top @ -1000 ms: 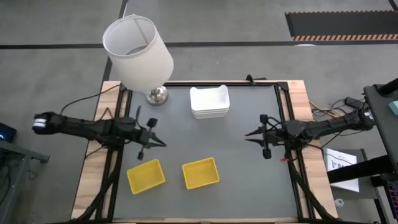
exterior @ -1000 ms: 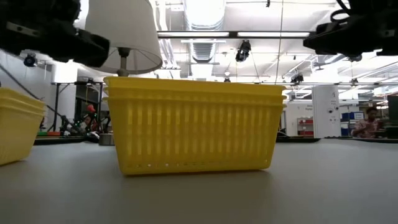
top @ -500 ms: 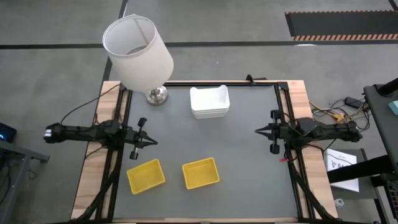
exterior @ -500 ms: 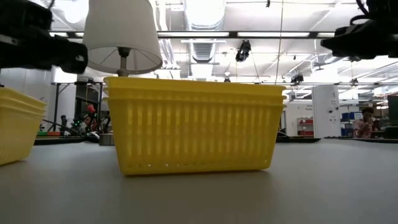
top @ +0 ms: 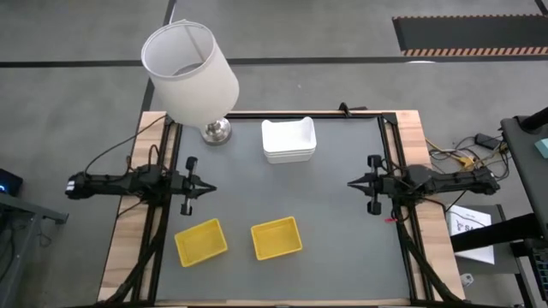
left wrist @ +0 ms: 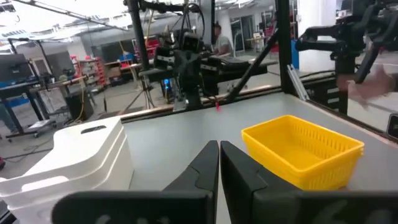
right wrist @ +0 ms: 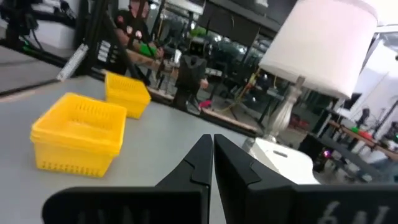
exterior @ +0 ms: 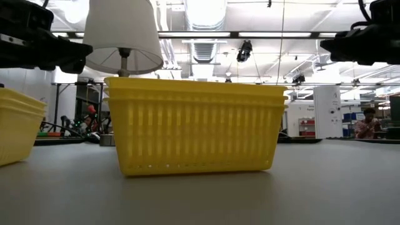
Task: Stack baskets by color
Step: Return to Home Position
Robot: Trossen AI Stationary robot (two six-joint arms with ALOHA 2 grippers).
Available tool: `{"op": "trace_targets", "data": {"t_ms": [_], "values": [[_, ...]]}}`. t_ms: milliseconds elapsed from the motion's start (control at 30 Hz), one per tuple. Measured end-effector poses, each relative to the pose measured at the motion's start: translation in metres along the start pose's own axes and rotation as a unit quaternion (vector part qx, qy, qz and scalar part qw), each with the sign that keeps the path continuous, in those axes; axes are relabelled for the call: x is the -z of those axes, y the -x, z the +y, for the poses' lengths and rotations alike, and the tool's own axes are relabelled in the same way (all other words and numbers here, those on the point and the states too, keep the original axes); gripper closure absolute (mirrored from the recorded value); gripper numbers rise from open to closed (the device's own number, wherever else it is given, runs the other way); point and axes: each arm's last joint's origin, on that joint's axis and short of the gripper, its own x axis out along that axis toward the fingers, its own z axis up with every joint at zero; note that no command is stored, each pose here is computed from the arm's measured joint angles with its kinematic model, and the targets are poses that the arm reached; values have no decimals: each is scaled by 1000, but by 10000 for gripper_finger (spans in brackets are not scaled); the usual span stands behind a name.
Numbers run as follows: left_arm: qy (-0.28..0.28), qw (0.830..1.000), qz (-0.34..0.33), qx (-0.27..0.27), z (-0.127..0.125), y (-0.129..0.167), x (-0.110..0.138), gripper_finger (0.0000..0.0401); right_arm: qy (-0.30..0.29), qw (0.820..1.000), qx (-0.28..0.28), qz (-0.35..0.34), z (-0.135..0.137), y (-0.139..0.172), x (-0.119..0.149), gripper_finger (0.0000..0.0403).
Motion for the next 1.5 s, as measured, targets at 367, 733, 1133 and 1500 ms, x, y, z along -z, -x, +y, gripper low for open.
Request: {"op": "trace_targets", "data": {"t_ms": [367,733,1133,1500], "values": [[1,1000,21,4,-1,-3,4,401,-5,1000,-3,-6,-1,0,-3,394],[1,999,41,7,-1,-5,7,401,-5,1000,-2,-6,-1,0,-3,394],[2,998,62,11,-2,-8,11,401,-5,1000,-2,-6,-1,0,-3,394],[3,997,77,14,-2,-9,14,401,-5,1000,-2,-6,-1,0,-3,394]]}}
